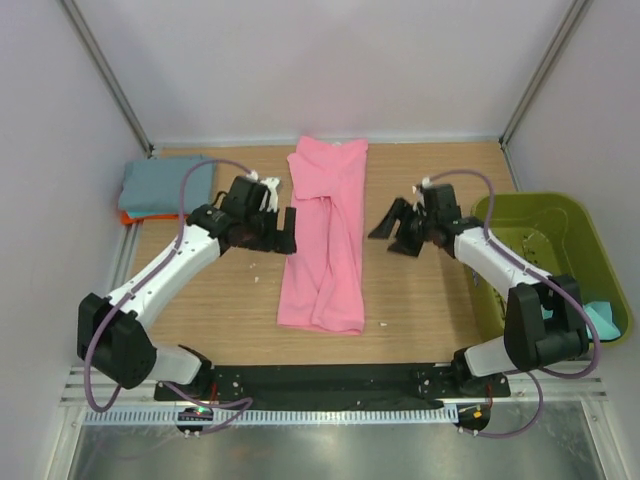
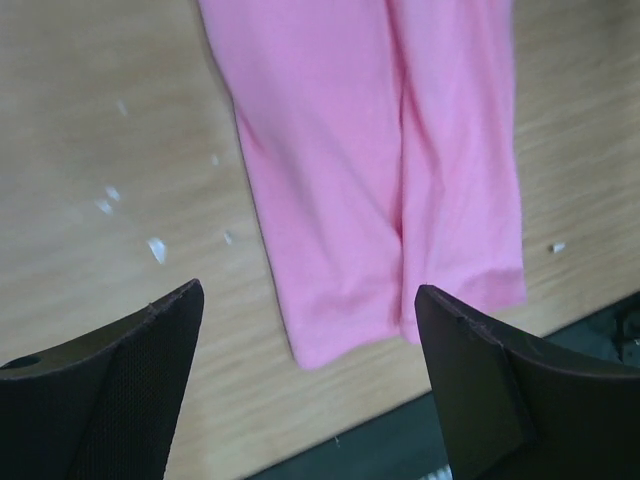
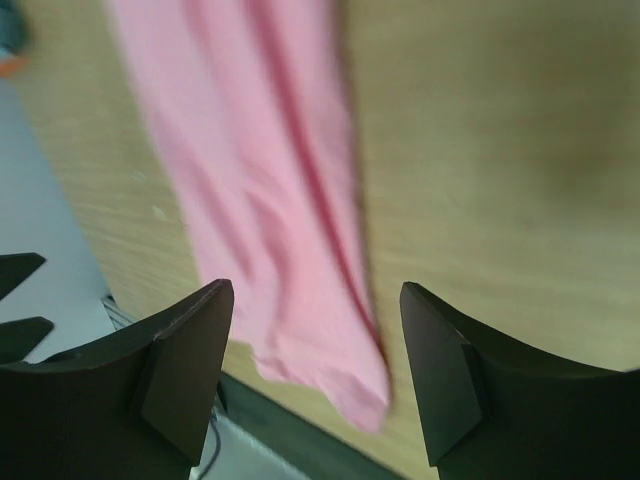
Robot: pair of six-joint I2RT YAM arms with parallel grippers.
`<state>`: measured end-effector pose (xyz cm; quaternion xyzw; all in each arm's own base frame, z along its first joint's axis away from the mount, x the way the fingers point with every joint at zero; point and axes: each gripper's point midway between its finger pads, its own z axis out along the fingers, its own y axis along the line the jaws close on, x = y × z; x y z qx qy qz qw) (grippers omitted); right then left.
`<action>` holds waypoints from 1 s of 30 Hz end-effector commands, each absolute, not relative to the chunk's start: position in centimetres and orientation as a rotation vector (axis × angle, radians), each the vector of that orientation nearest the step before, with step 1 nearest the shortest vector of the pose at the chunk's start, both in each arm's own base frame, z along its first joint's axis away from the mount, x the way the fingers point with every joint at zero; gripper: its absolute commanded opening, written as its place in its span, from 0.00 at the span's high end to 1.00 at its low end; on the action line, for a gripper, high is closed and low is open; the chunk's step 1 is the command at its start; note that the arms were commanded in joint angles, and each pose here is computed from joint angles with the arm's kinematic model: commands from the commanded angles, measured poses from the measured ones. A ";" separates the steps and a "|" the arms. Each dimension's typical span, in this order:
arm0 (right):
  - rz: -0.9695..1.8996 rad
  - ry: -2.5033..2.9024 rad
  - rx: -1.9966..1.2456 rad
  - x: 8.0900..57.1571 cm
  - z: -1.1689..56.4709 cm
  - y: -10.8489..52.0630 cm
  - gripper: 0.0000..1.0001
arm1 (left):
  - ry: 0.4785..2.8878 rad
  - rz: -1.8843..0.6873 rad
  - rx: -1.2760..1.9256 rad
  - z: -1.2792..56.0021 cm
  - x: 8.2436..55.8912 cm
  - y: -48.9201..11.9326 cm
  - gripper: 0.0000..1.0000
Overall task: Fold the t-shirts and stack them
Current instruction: Fold the tshirt
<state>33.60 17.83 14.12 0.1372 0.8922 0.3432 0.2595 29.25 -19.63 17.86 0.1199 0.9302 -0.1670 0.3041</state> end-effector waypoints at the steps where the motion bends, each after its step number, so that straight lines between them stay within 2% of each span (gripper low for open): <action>1: 0.989 2.584 0.545 27.5 11.2 18.0 0.26 | 2.659 -0.778 0.109 15.3 24.4 -21.0 0.14; 4: 0.946 2.767 0.621 21.3 6.5 17.0 0.26 | 2.751 -0.825 0.021 12.2 22.1 -20.4 0.15; 8: 0.984 2.856 0.708 17.7 3.5 17.4 0.27 | 2.840 -0.871 -0.103 8.9 19.7 -19.6 0.17; 13: 1.017 2.926 0.653 16.4 2.5 19.2 0.27 | 2.898 -0.864 -0.234 5.3 17.6 -18.7 0.18; 23: 1.043 2.983 0.609 15.6 0.6 21.7 0.32 | 2.907 -0.843 -0.402 2.9 18.4 -17.8 0.25; 27: 1.029 2.994 0.600 15.2 0.4 21.6 0.34 | 2.914 -0.860 -0.428 2.5 18.2 -17.9 0.30; 30: 1.029 2.991 0.585 15.1 0.4 21.8 0.35 | 2.929 -0.860 -0.438 2.2 17.6 -17.8 0.39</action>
